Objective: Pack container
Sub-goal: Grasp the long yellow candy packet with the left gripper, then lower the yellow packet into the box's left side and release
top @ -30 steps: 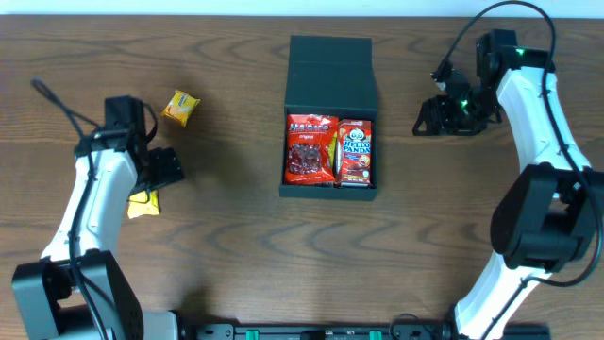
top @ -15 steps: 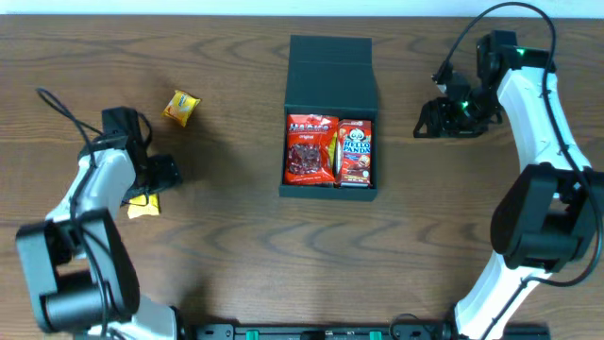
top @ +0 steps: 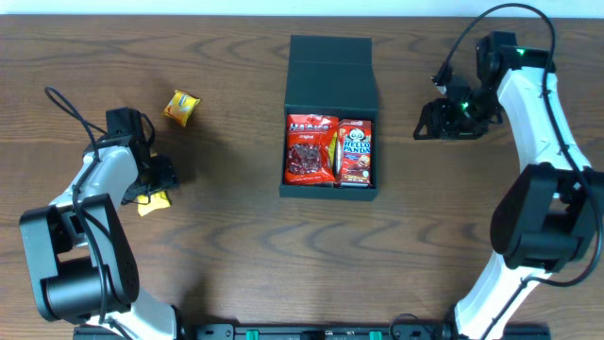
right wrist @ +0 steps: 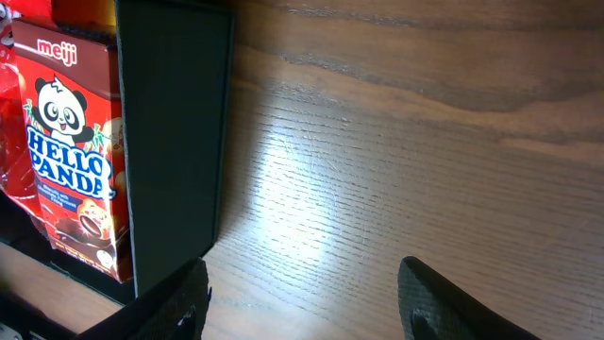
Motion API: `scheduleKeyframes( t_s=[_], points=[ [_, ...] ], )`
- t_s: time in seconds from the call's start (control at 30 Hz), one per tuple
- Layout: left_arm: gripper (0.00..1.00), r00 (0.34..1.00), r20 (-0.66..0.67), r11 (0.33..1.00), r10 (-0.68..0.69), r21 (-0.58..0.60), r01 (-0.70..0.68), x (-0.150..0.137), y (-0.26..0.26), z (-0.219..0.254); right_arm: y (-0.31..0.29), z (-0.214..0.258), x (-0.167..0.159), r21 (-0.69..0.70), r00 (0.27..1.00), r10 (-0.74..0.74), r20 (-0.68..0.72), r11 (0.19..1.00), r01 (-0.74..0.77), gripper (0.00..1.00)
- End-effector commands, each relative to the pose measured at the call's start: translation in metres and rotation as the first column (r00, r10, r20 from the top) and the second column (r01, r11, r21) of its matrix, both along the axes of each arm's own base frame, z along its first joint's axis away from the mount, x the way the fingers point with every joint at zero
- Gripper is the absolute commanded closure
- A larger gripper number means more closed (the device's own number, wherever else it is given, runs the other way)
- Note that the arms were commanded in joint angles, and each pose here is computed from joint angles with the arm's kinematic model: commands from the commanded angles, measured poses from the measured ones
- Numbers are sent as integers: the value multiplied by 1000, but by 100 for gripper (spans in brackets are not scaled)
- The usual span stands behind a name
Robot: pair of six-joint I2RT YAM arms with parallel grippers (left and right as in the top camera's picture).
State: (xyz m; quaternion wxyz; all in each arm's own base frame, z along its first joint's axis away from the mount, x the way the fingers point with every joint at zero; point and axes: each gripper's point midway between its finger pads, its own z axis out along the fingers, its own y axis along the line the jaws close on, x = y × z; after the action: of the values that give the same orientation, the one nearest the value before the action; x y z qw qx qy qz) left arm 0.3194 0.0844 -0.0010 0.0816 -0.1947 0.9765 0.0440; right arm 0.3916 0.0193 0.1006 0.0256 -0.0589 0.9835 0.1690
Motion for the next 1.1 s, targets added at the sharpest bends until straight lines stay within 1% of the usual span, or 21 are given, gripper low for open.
scheduleKeyframes(
  t_s=[0.0, 0.07, 0.17, 0.27, 0.43, 0.57, 0.7, 0.8, 0.9, 1.07],
  points=[
    [39, 1000, 8, 1000, 3, 5, -3, 7, 3, 2, -2, 9, 4, 1, 1000, -1, 31, 1000, 1, 36],
    [49, 1000, 21, 1000, 3, 7, -3, 11, 3, 5, -2, 11, 4, 1, 999, -8, 32, 1000, 8, 36],
    [59, 999, 43, 1000, 15, 6, -15, 18, 4, 14, -3, 22, 8, -2, 998, -10, 56, 1000, 10, 36],
    [68, 997, 73, 1000, 13, 8, -13, 28, 5, 28, -8, 48, 17, -8, 993, -19, 115, 1000, 20, 36],
    [74, 991, 134, 1000, -9, 20, 6, 50, 2, 66, -23, 110, 37, -27, 961, -42, 273, 998, 51, 34],
    [74, 976, 206, 997, -75, 37, 68, 72, -16, 104, -39, 158, 45, -50, 915, -63, 399, 995, 90, 31],
    [73, 934, 290, 978, -207, 62, 198, 93, -64, 140, -60, 193, 44, -77, 868, -89, 488, 987, 144, 29],
    [70, 875, 340, 936, -344, 49, 349, 100, -132, 158, -77, 212, 37, -78, 839, -123, 530, 978, 193, 28],
    [70, 826, 364, 882, -430, -26, 470, 88, -199, 159, -93, 217, 30, -72, 828, -165, 536, 968, 240, 27],
    [69, 770, 374, 814, -518, -60, 577, 60, -276, 159, -111, 216, 25, -64, 823, -217, 525, 954, 293, 27]
  ],
)
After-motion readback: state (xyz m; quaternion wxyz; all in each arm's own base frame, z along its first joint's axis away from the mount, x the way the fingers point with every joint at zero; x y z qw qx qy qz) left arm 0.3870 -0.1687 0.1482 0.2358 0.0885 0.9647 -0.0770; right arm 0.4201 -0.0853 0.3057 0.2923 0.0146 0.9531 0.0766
